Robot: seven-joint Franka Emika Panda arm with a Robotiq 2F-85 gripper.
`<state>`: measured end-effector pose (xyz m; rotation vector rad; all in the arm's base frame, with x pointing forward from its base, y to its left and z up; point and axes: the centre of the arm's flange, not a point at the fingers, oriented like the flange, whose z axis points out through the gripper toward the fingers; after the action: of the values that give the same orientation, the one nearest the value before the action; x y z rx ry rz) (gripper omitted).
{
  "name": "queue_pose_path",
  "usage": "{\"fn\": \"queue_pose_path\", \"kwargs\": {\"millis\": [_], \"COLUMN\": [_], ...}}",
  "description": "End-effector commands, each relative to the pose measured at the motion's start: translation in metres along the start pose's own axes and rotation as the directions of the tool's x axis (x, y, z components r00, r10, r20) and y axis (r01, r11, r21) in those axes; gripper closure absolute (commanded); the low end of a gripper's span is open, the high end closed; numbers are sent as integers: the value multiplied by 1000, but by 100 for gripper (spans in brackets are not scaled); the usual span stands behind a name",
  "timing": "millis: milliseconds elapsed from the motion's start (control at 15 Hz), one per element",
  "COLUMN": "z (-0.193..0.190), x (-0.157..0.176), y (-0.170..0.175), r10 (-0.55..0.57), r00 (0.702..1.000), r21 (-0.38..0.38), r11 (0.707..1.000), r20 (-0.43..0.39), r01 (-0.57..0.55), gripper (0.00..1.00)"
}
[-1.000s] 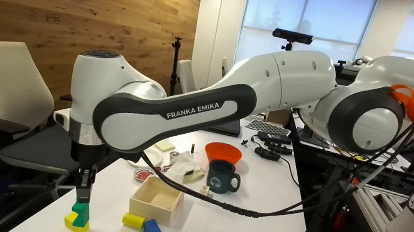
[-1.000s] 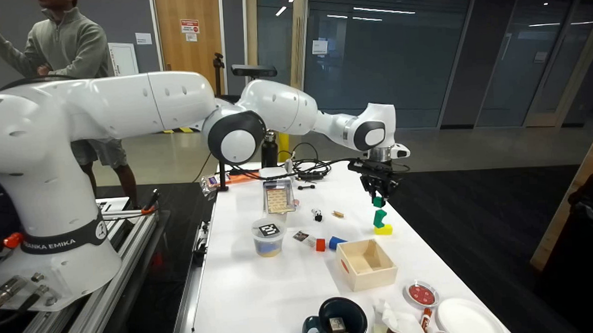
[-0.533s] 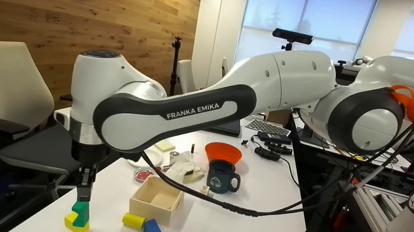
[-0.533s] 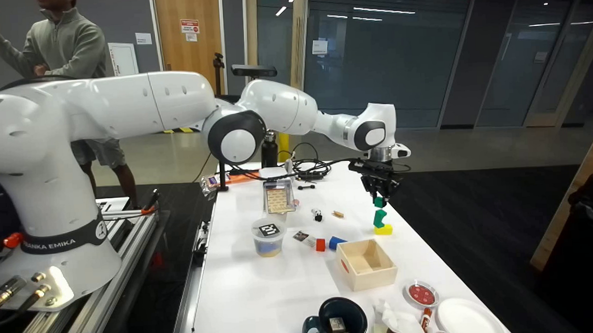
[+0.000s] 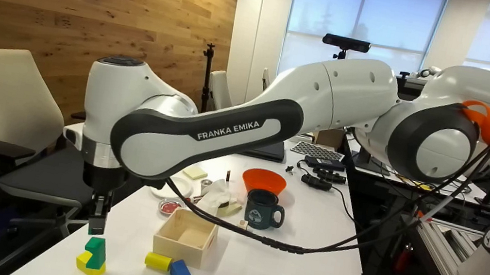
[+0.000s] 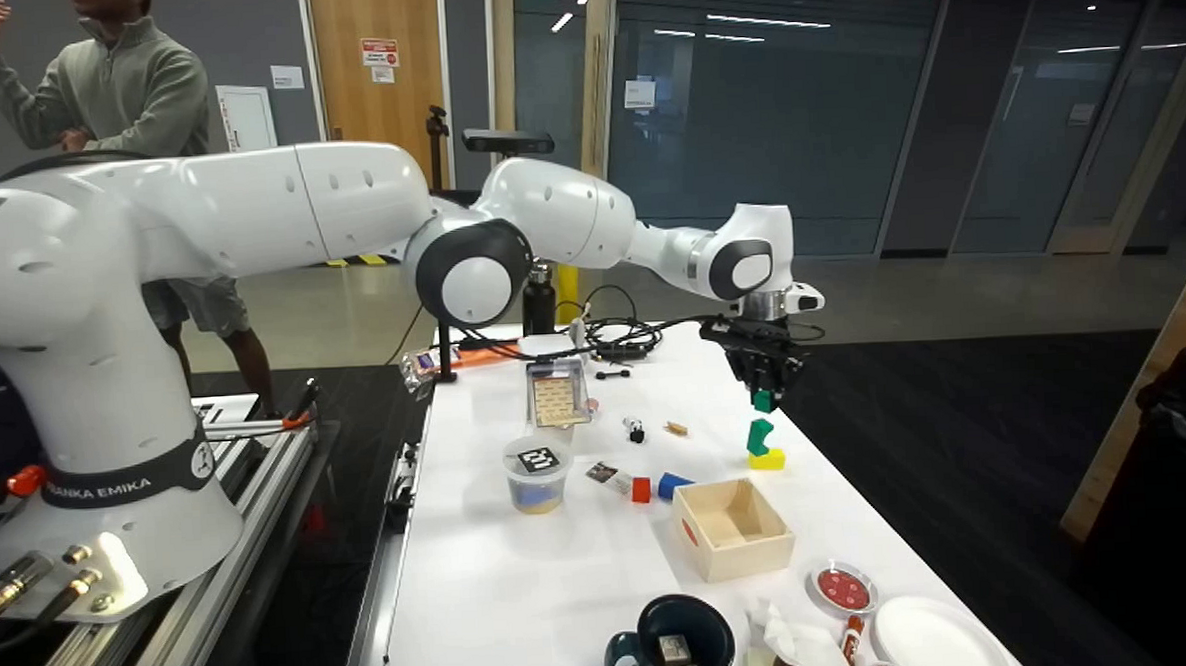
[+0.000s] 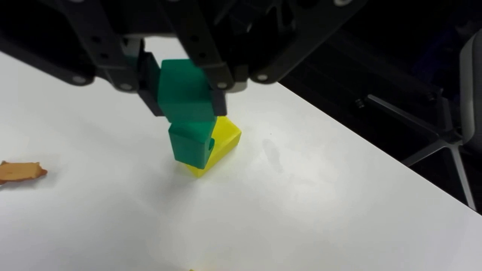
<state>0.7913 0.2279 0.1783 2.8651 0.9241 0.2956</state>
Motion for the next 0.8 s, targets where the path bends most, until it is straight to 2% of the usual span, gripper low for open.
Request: {"fn": "queue_pose_path", "kwargs": {"millis": [0,733], "z": [13,15], "x": [70,73], "y": [23,8], "r10": [5,-24], "r00": [1000,1000], "r21": [1,9], "r11": [1000,1000], "r20": [-20,-10], "r01": [-5,24], "gripper": [91,91]}}
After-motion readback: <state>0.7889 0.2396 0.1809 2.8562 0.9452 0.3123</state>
